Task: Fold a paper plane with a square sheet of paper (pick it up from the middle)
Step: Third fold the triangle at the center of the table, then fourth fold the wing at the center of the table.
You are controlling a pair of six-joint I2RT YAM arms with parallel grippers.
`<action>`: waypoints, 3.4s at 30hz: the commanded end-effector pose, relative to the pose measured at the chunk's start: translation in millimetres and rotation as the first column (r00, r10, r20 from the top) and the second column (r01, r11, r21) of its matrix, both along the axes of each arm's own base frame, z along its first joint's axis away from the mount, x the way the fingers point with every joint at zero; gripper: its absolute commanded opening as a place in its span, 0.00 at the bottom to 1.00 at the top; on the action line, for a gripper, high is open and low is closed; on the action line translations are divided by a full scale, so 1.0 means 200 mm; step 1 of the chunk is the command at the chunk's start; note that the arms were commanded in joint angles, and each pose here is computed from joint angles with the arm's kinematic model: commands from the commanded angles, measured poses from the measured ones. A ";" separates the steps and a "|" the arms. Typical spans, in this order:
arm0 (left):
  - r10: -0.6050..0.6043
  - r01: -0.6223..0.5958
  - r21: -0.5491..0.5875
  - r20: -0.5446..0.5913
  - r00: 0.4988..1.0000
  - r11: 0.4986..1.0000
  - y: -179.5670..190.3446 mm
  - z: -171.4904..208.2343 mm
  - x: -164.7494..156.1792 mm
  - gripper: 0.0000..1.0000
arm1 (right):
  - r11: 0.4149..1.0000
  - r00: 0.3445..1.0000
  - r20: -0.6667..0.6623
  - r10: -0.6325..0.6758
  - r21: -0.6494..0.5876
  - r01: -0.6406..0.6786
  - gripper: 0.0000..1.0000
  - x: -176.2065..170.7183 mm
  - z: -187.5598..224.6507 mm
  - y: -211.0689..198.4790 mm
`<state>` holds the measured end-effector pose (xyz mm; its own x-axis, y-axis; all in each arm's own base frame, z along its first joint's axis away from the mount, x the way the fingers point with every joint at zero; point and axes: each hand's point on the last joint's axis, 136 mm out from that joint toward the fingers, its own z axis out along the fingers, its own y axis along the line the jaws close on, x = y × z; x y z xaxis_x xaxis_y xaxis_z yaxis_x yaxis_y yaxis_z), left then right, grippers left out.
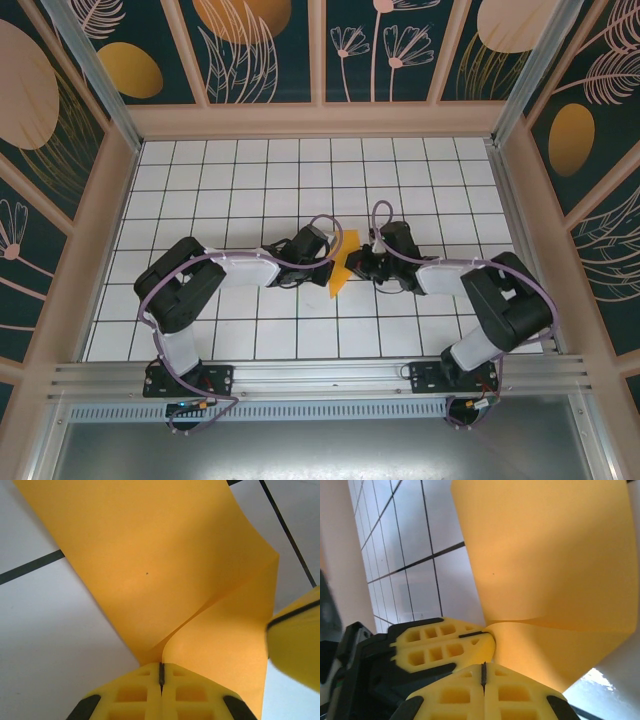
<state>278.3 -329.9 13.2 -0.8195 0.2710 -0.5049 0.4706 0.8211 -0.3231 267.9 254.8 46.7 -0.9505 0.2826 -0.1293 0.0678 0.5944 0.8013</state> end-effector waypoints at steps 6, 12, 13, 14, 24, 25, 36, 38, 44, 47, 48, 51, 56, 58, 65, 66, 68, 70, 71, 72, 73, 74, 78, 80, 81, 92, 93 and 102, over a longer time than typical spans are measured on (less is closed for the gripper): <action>0.005 0.009 0.116 -0.112 0.994 0.993 0.10 -0.21 -0.11 0.00 | 0.999 0.999 -0.051 0.008 -0.047 -0.011 0.01 -0.04 -0.20 -0.03; 0.004 0.010 0.120 -0.115 0.993 0.993 0.11 -0.22 -0.11 0.00 | 1.000 1.000 0.014 0.014 -0.013 -0.013 0.01 0.02 -0.04 -0.01; 0.005 0.009 0.119 -0.113 0.994 0.993 0.10 -0.21 -0.11 0.00 | 1.000 1.000 0.029 0.008 -0.010 -0.007 0.01 0.04 -0.02 -0.02; 0.005 0.009 0.119 -0.113 0.994 0.993 0.10 -0.21 -0.11 0.00 | 1.000 0.999 0.038 0.003 -0.009 -0.002 0.01 0.06 0.00 -0.03; -0.002 0.016 0.117 -0.118 0.993 0.993 0.10 -0.21 -0.11 0.00 | 0.997 0.999 -0.019 -0.042 -0.073 0.040 0.01 0.08 -0.19 -0.14; -0.003 0.016 0.115 -0.117 0.993 0.993 0.10 -0.21 -0.11 0.00 | 0.996 0.998 -0.035 -0.047 -0.081 0.044 0.01 0.07 -0.22 -0.15; -0.006 0.021 0.119 -0.121 0.993 0.993 0.10 -0.22 -0.12 0.00 | 0.999 0.998 0.048 -0.041 -0.027 0.042 0.01 0.20 -0.03 -0.14; -0.006 0.021 0.118 -0.121 0.993 0.993 0.10 -0.21 -0.12 0.00 | 0.999 0.999 0.030 -0.038 -0.029 0.039 0.01 0.20 -0.07 -0.14; -0.008 0.022 0.116 -0.121 0.993 0.993 0.10 -0.21 -0.12 0.00 | 0.995 0.996 -0.060 -0.063 -0.079 0.058 0.01 0.14 -0.24 -0.19; -0.011 0.025 0.115 -0.121 0.993 0.993 0.10 -0.21 -0.12 0.00 | 0.995 0.996 -0.061 -0.066 -0.080 0.061 0.01 0.13 -0.23 -0.19; -0.013 0.027 0.114 -0.121 0.993 0.993 0.10 -0.21 -0.12 0.00 | 0.995 0.997 -0.045 -0.064 -0.075 0.060 0.01 0.14 -0.21 -0.19; -0.026 0.039 0.108 -0.120 0.992 0.993 0.09 -0.19 -0.13 0.00 | 0.997 0.999 0.012 -0.047 -0.059 0.047 0.02 0.19 -0.08 -0.16; -0.046 0.058 0.105 -0.109 0.993 0.993 0.09 -0.16 -0.13 0.01 | 0.994 0.995 0.098 0.008 -0.113 0.003 0.05 0.31 0.07 -0.14; -0.055 0.066 0.099 -0.110 0.992 0.993 0.09 -0.15 -0.14 0.02 | 0.991 0.996 0.090 0.029 -0.136 -0.016 0.05 0.34 0.04 -0.12; -0.027 0.033 0.090 -0.069 0.997 0.995 0.10 -0.05 -0.11 0.10 | 0.987 0.997 0.006 0.072 -0.146 -0.070 0.05 0.38 -0.14 -0.06; -0.023 0.028 0.081 -0.063 0.998 0.996 0.09 -0.03 -0.10 0.14 | 0.985 0.998 -0.008 0.067 -0.157 -0.068 0.05 0.38 -0.17 -0.06; -0.018 0.021 0.061 -0.046 0.999 0.998 0.08 0.03 -0.09 0.20 | 0.984 0.998 -0.023 0.050 -0.172 -0.054 0.04 0.37 -0.20 -0.07; 0.005 -0.004 0.057 -0.022 1.000 0.998 0.10 0.09 -0.07 0.27 | 0.982 0.999 -0.036 0.022 -0.186 -0.028 0.04 0.34 -0.21 -0.08; 0.016 -0.015 0.061 -0.015 1.000 0.998 0.11 0.10 -0.07 0.28 | 0.981 0.999 -0.038 0.005 -0.192 -0.013 0.04 0.32 -0.21 -0.08; 0.036 -0.036 0.039 0.013 0.999 0.999 0.12 0.17 -0.05 0.32 | 0.980 0.999 -0.041 -0.017 -0.197 0.009 0.04 0.30 -0.21 -0.09; 0.051 -0.052 0.033 0.026 0.998 0.998 0.13 0.20 -0.05 0.33 | 0.980 0.998 -0.043 -0.042 -0.197 0.033 0.04 0.28 -0.20 -0.10; 0.077 -0.078 0.024 0.042 0.996 0.997 0.15 0.24 -0.04 0.35 | 0.980 0.997 -0.041 -0.066 -0.193 0.057 0.04 0.25 -0.19 -0.09; 0.159 -0.156 -0.053 0.059 0.985 0.986 0.19 0.36 -0.05 0.35 | 0.976 0.990 -0.027 -0.140 -0.170 0.134 0.05 0.18 -0.11 -0.08; 0.131 -0.125 -0.158 0.029 0.991 0.980 0.14 0.43 -0.10 0.27 | 0.974 0.988 -0.016 -0.156 -0.170 0.151 0.06 0.17 -0.08 -0.08; 0.107 -0.104 -0.213 0.003 0.994 0.971 0.10 0.45 -0.13 0.24 | 0.974 0.988 -0.004 -0.157 -0.166 0.154 0.07 0.18 -0.05 -0.07; 0.011 -0.048 -0.267 -0.141 0.990 0.963 -0.10 0.29 -0.24 0.10 | 0.975 0.984 0.083 -0.155 -0.145 0.166 0.26 0.03 0.13 -0.19; 0.025 -0.057 -0.243 -0.134 0.991 0.968 -0.09 0.27 -0.23 0.09 | 0.979 0.985 0.076 -0.154 -0.124 0.163 0.29 -0.01 0.13 -0.20; 0.105 -0.115 -0.064 -0.146 0.984 0.991 0.00 0.02 -0.19 0.06 | 0.996 0.997 0.013 -0.079 -0.041 0.079 0.42 -0.19 0.07 -0.14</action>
